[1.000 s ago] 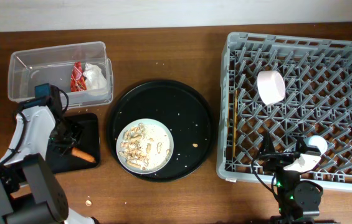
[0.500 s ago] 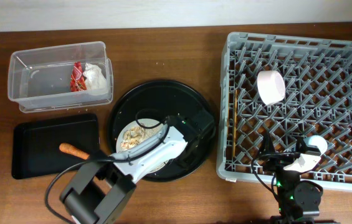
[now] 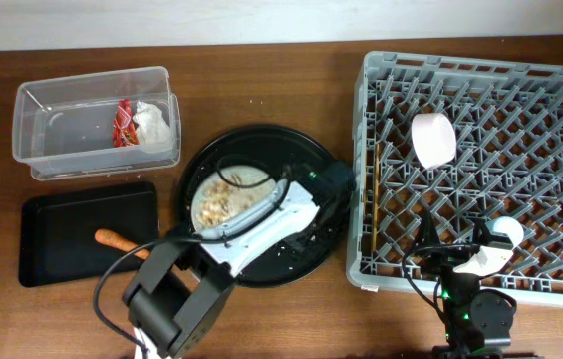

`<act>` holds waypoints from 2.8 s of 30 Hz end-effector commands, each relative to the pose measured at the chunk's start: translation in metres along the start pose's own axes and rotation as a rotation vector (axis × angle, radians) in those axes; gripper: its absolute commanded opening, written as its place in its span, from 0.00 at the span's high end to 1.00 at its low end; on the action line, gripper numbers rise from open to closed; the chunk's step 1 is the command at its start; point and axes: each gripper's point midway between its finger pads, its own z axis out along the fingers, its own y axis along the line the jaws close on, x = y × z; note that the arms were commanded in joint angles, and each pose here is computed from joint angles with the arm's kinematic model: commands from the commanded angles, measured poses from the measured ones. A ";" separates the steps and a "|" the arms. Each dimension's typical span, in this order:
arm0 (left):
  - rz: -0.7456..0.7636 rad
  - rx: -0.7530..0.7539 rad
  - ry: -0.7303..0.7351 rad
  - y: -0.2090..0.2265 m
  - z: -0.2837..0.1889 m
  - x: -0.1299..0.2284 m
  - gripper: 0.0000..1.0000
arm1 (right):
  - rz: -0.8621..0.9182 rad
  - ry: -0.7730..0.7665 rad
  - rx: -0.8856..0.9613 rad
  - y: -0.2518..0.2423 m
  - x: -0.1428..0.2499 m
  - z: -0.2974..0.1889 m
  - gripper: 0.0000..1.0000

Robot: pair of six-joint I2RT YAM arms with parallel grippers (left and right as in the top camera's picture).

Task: Sort waste into correct bins and load items into the dishwasher rack
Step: 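Grasp the white plate with the left gripper and tip food onto black tray, then carry the empty plate to the rack and stand it upright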

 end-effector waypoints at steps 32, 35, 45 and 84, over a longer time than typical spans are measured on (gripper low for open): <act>-0.971 0.712 -0.477 0.256 -0.061 0.107 1.00 | -0.004 0.004 0.009 -0.003 0.003 0.000 0.02; -0.955 0.870 -0.691 0.266 -0.084 0.118 1.00 | -0.004 0.004 0.009 -0.003 0.003 0.000 0.02; -1.046 0.903 -0.949 0.278 -0.097 0.177 0.99 | -0.004 0.004 0.009 -0.003 0.003 0.000 0.02; -0.237 1.567 -0.897 -0.016 -0.211 -0.155 1.00 | -0.004 0.004 0.009 -0.003 0.003 0.000 0.02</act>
